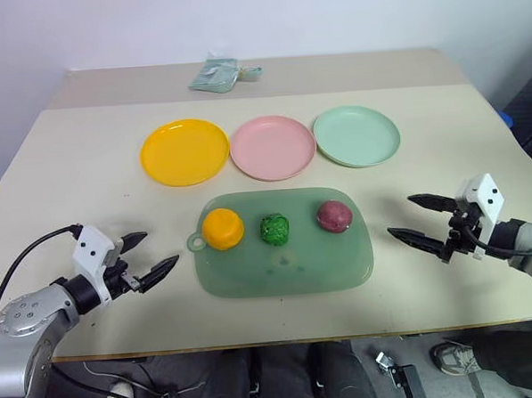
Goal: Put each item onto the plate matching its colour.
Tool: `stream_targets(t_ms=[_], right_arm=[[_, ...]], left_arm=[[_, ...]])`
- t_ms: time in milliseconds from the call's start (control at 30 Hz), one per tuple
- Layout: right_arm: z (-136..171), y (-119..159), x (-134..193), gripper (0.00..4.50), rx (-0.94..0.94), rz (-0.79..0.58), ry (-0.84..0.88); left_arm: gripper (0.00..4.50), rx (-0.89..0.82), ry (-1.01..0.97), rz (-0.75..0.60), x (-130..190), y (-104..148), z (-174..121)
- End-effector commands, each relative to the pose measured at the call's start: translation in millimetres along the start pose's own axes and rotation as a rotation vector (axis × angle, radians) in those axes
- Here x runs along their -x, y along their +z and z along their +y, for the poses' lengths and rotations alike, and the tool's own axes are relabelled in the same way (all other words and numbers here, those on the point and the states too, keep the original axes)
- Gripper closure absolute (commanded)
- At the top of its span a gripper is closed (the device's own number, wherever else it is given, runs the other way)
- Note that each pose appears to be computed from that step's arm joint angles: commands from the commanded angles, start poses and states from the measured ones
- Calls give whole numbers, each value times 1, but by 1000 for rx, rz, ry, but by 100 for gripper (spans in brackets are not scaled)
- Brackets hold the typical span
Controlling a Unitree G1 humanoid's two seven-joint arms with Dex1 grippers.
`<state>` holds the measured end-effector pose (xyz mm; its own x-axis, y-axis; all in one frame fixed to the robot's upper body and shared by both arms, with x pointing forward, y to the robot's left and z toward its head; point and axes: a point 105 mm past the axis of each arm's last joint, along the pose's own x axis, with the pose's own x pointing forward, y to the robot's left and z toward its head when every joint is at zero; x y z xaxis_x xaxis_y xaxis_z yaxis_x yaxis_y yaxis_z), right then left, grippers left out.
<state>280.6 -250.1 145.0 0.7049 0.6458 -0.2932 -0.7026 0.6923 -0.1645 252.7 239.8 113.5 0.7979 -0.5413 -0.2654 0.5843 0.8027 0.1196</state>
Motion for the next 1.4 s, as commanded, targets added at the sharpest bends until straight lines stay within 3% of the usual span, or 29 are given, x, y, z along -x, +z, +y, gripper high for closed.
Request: stream_targets(t_ms=[33, 333, 500, 667, 900, 1067, 1200, 1300, 1400], right_arm=[[-1, 17, -7, 2, 48, -36, -12], [-1, 30, -12, 2, 59, -69, -58], [11, 23, -7, 2, 48, -71, -55], [22, 18, -4, 2, 4, -91, -50], [62, 24, -3, 2, 4, -91, 65], [74, 23, -6, 2, -16, -113, 63], [78, 15, -6, 0, -33, -114, 43], [78, 12, -5, 0, -37, -120, 37], [75, 11, -6, 0, -35, -131, 34]], left_arm=[[0, -27, 14, -41, 0, 12, 1], [0, -25, 6, -94, -6, 23, 2], [0, 1, -189, -133, -18, 41, -17], [0, -121, -373, -106, -41, 54, -37], [0, -224, -465, -42, -76, 50, -42], [0, -252, -463, -1, -93, 41, -38], [109, -234, -453, -27, -97, 44, -36], [124, -182, -364, -95, -99, 58, -21], [124, -71, -117, -244, -108, 93, 21]])
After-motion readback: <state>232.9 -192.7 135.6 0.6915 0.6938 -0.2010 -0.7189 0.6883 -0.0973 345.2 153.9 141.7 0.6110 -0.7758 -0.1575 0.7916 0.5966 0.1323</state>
